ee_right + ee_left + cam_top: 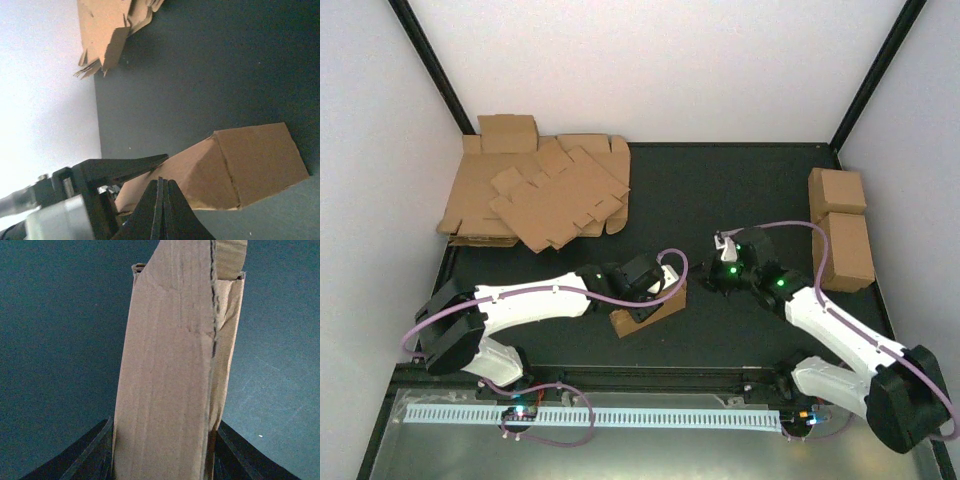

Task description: Fold the paper box

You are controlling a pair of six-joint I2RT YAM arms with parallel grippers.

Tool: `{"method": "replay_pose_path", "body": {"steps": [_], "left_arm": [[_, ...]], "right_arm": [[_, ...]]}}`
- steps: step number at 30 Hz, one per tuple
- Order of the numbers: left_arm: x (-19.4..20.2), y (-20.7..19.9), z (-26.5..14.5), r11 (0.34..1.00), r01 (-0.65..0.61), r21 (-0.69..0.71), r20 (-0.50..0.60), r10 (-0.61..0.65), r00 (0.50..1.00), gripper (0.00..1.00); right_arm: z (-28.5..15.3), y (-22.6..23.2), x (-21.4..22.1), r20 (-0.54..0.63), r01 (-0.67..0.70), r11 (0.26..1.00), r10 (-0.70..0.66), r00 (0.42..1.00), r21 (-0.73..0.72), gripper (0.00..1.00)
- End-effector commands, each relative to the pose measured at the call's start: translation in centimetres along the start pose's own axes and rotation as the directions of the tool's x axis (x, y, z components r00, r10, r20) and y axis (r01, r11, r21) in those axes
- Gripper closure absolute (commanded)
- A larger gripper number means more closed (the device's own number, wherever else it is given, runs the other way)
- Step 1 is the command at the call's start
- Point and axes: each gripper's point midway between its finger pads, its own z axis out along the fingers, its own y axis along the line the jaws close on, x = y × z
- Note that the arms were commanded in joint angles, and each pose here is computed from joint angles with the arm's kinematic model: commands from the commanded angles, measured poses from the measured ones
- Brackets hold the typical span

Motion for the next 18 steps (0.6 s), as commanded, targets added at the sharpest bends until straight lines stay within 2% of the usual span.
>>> {"method": "replay_pose_path", "body": {"steps": [1, 12, 18], "left_arm": [[3.3, 0.1, 1.0, 1.000, -0.016, -0.007, -0.113, 0.015, 0.993, 0.50], [3.3, 0.1, 1.0, 1.000, -0.018, -0.011, -0.115, 0.017, 0.993, 0.50], [3.3, 0.0, 1.1, 1.000, -0.018, -0.010, -0.116, 0.016, 0.993, 0.50]], "right_arm": [[0.6, 1.0, -1.2, 0.020, -0.002, 1.000, 0.003, 1.000, -0.027, 0.98], [1.4, 1.5, -1.8, 0.009, -0.007, 1.000, 0.008, 1.000, -0.030, 0.98], [1.7, -0.2, -1.0, 0.000, -0.037, 0.999, 0.037, 0.999, 0.001, 0.98]]}}
